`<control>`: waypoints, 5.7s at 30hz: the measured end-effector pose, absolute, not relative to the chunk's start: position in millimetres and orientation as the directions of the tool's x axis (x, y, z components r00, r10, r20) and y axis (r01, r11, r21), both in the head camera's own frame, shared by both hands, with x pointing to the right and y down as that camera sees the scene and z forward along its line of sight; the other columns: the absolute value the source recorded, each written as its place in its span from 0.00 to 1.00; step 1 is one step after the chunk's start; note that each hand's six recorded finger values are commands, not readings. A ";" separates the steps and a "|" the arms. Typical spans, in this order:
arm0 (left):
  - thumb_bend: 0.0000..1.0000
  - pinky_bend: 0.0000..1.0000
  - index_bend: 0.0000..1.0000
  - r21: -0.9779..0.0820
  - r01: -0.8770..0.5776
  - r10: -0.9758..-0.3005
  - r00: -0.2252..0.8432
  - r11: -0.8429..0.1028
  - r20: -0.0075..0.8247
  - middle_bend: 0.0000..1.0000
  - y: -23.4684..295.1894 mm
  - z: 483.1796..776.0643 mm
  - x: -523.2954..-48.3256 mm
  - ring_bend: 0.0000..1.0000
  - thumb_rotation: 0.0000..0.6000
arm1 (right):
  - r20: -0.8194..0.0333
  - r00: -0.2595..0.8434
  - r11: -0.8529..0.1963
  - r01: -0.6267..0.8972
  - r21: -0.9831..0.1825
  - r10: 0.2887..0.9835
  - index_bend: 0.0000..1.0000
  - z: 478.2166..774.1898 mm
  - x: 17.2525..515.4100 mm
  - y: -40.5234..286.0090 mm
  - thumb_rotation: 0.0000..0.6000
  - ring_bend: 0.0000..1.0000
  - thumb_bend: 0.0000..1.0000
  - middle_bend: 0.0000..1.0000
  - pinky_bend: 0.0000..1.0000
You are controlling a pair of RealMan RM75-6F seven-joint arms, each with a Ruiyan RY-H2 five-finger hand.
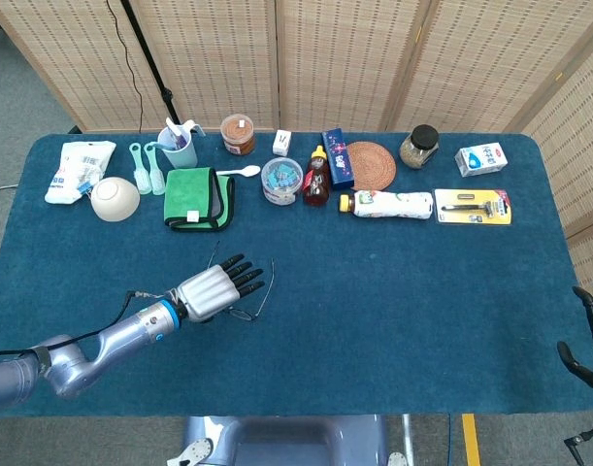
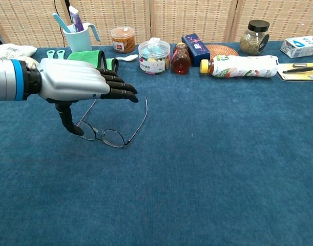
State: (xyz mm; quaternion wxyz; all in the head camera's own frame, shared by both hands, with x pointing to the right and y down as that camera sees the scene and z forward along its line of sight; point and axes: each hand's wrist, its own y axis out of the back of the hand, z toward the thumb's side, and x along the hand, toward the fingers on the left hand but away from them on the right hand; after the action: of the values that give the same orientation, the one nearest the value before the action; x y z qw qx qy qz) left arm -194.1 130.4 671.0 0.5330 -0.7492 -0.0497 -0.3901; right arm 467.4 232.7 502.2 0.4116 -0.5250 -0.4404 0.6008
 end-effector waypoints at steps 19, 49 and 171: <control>0.15 0.00 0.00 -0.749 0.550 -0.332 0.675 -0.370 0.660 0.00 136.1 698.9 -174.8 0.00 0.96 | -0.251 -0.134 -0.258 -0.041 -0.965 0.959 0.14 495.6 474.4 236.3 1.00 0.11 0.30 0.03 0.17; 0.15 0.00 0.04 -0.769 0.550 -0.378 0.669 -0.327 0.640 0.00 137.9 718.2 -153.6 0.00 0.96 | -0.234 -0.161 -0.244 -0.048 -0.969 0.959 0.14 487.7 481.4 241.7 1.00 0.11 0.30 0.03 0.17; 0.15 0.00 0.02 -0.798 0.456 -0.429 0.677 -0.394 0.598 0.00 148.9 695.8 -182.5 0.00 0.97 | -0.219 -0.167 -0.229 -0.040 -0.973 0.961 0.14 485.2 483.6 244.1 1.00 0.11 0.30 0.03 0.18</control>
State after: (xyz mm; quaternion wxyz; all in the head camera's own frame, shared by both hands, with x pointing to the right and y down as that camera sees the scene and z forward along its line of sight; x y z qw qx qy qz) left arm -182.5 148.9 695.8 0.5505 -0.7318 -0.0092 -0.4016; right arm 483.6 244.1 485.2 0.4125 -0.4963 -0.4640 0.6068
